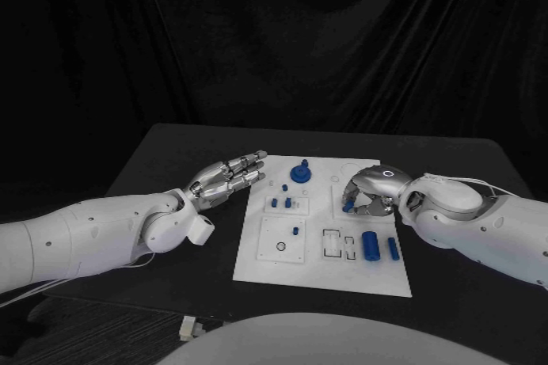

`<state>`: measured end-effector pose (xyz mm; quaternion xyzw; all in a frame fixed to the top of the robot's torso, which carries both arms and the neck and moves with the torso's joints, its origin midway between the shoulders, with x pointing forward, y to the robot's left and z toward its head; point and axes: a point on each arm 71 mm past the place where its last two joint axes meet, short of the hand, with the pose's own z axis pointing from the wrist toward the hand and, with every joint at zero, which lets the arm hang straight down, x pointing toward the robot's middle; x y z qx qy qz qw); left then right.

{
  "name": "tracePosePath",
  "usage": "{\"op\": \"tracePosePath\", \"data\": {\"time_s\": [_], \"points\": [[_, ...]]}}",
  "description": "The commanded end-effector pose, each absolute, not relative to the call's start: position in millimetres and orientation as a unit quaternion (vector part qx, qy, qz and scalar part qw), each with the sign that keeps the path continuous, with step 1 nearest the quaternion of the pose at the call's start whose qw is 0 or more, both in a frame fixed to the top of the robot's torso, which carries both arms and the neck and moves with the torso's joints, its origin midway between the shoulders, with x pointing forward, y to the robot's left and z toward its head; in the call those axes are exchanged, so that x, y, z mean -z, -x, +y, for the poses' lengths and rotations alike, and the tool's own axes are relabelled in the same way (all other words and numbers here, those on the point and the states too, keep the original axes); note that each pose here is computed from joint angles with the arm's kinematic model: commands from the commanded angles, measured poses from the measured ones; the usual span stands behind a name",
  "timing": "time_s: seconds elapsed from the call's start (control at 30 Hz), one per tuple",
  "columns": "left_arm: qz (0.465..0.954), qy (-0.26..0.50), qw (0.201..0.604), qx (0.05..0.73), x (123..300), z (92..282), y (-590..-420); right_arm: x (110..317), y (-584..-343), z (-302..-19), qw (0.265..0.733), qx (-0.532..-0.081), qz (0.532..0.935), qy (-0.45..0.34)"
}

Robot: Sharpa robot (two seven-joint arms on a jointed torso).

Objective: Assemble the parts on the task board

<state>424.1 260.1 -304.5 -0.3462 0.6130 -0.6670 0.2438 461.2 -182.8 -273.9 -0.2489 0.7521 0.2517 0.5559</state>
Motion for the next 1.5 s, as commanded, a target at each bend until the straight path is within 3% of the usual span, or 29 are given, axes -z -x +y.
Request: {"op": "tracePosePath", "data": {"time_s": [0.03, 0.43, 0.8, 1.23, 1.5], "points": [[0.599, 0.344, 0.240, 0.682, 302.5, 257.8, -423.6, 269, -460, -182, 0.581, -0.264, 0.730, 0.244], [0.601, 0.345, 0.240, 0.680, 303.2, 259.0, -423.5, 236, -464, -178, 0.619, -0.268, 0.700, 0.236], [0.600, 0.344, 0.242, 0.681, 303.4, 258.6, -423.7, 209, -444, -145, 0.587, -0.279, 0.714, 0.260], [0.597, 0.345, 0.248, 0.681, 302.3, 260.6, -423.0, 226, -415, -89, 0.520, -0.314, 0.734, 0.304], [0.592, 0.344, 0.256, 0.682, 301.3, 262.0, -423.1, 244, -404, -61, 0.503, -0.325, 0.726, 0.338]]}}
